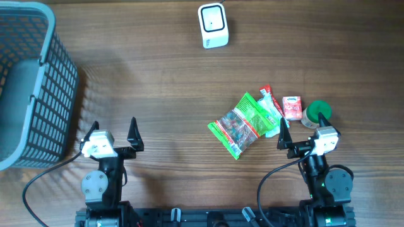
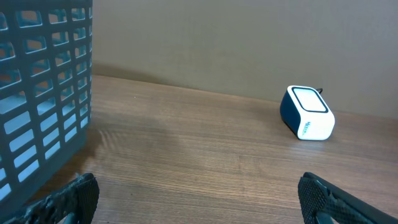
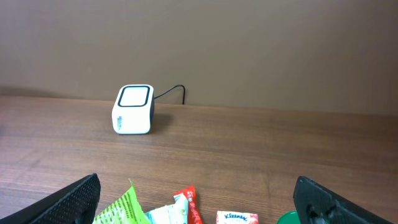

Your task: Scan the item barcode

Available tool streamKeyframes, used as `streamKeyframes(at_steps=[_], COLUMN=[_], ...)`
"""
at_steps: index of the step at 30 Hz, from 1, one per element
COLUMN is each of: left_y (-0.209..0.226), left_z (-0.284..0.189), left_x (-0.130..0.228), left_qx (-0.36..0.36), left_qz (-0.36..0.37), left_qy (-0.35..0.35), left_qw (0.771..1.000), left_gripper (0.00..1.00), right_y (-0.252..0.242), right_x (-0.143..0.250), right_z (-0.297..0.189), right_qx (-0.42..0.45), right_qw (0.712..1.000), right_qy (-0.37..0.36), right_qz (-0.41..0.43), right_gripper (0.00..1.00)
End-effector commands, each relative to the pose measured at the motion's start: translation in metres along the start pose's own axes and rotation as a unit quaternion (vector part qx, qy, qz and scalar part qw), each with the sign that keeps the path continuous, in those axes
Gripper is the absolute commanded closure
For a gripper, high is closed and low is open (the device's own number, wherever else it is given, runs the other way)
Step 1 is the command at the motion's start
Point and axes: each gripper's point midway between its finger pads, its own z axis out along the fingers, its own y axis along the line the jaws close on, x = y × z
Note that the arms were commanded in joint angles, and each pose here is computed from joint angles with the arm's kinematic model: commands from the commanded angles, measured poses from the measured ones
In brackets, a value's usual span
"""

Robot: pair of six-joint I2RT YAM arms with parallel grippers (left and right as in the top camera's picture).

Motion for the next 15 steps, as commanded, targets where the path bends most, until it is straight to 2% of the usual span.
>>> streamKeyframes(at_steps=[1, 15], left_y=[-0.0034, -0.0034], left_z=[-0.0003, -0.0003], left_x=[0.0021, 0.0021], left_qx=[0.009, 0.009], left_qz=[0.01, 0.01], left_qy=[0.003, 0.003], left_qw=[1.0, 1.0], left_gripper=[0.0, 0.0], right_y=[-0.0038, -0.0038], right_x=[-0.0026, -0.0026], right_z=[-0.0007, -0.0007], right_qx=[0.01, 0.01], right_qw=[1.0, 1.0], right_qy=[-0.006, -0.006], right_qz=[0.005, 0.005], right_gripper=[0.0, 0.01])
